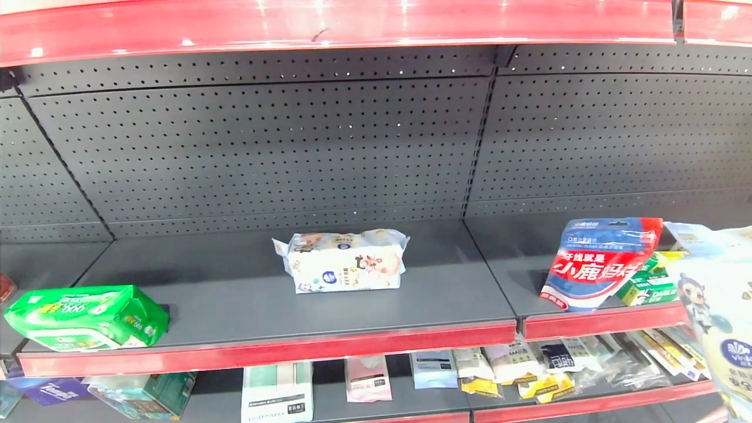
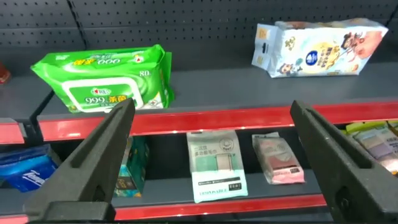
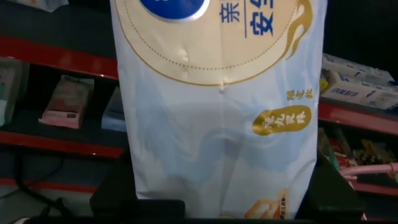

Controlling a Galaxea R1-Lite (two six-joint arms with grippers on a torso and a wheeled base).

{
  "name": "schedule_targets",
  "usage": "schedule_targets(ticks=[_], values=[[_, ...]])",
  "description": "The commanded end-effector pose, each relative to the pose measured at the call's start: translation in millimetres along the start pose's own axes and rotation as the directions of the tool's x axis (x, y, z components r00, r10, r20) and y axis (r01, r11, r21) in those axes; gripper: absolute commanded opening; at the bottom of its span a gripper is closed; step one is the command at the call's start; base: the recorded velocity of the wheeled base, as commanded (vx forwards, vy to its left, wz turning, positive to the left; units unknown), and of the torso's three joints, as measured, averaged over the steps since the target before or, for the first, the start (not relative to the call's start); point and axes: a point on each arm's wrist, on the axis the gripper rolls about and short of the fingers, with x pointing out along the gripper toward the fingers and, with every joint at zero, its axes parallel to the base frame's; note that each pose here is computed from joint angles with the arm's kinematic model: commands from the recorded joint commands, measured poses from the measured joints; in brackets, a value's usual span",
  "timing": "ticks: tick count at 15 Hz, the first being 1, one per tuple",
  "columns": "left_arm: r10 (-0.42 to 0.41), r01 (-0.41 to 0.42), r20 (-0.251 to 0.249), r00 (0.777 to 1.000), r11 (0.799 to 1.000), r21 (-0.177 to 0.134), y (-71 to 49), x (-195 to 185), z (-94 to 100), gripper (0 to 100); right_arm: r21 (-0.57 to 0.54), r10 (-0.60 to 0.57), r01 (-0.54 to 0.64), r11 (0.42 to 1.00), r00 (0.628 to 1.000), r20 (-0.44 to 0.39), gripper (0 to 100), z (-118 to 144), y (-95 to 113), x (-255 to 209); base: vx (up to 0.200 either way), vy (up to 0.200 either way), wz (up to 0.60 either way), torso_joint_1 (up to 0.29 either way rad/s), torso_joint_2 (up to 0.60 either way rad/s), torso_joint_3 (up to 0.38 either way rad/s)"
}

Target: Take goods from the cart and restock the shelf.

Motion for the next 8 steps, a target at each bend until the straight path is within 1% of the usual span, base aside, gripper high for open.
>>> schedule_targets(ticks=[1, 3, 4, 5, 6, 7, 8], values=[[-0.002, 0.002, -0.004, 1.000, 1.000, 0.005, 0.0, 0.3, 0.6, 100, 0.000, -0.003, 0.003, 1.000, 0.997, 0.082, 0, -10.6, 3.6, -10.4, 0.000, 0.000, 0.00, 0.000, 0.00, 0.000], [0.002, -0.002, -0.007, 1.000, 1.000, 0.011, -0.2, 0.6, 0.7, 100, -0.005, 0.007, -0.007, 1.000, 0.989, 0.147, 0, -24.5, 8.2, -16.5, 0.000, 0.000, 0.00, 0.000, 0.00, 0.000], [0.007, -0.006, -0.010, 1.000, 1.000, 0.025, -0.3, 0.8, 1.2, 100, -0.001, -0.018, 0.019, 1.000, 0.986, 0.163, 0, -31.4, 11.0, -17.5, 0.000, 0.000, 0.00, 0.000, 0.00, 0.000], [-0.003, 0.003, -0.020, 1.000, 0.999, 0.034, -0.3, 1.7, 1.6, 100, 0.001, -0.021, 0.021, 1.000, 0.986, 0.165, 0, -30.9, 10.8, -17.7, 0.000, 0.000, 0.00, 0.000, 0.00, 0.000], [-0.032, 0.032, -0.014, 0.999, 0.999, 0.043, -0.5, 1.4, 4.0, 100, 0.012, -0.014, 0.012, 1.000, 0.986, 0.164, 0, -31.8, 11.2, -17.1, 0.000, 0.000, 0.00, 0.000, 0.00, 0.000], [-0.084, 0.084, -0.012, 0.996, 0.996, 0.038, -0.9, 4.7, 38.4, 100, 0.039, -0.013, 0.007, 0.999, 0.987, 0.161, 0, -32.7, 11.5, -16.4, 0.000, 0.000, 0.00, 0.000, 0.00, 0.000], [-0.088, 0.088, -0.031, 0.996, 0.996, -0.011, -1.2, 20.6, 85.9, 100, 0.052, -0.017, 0.009, 0.999, 0.987, 0.160, 0, -32.7, 11.4, -16.4, 0.000, 0.000, 0.00, 0.000, 0.00, 0.000]])
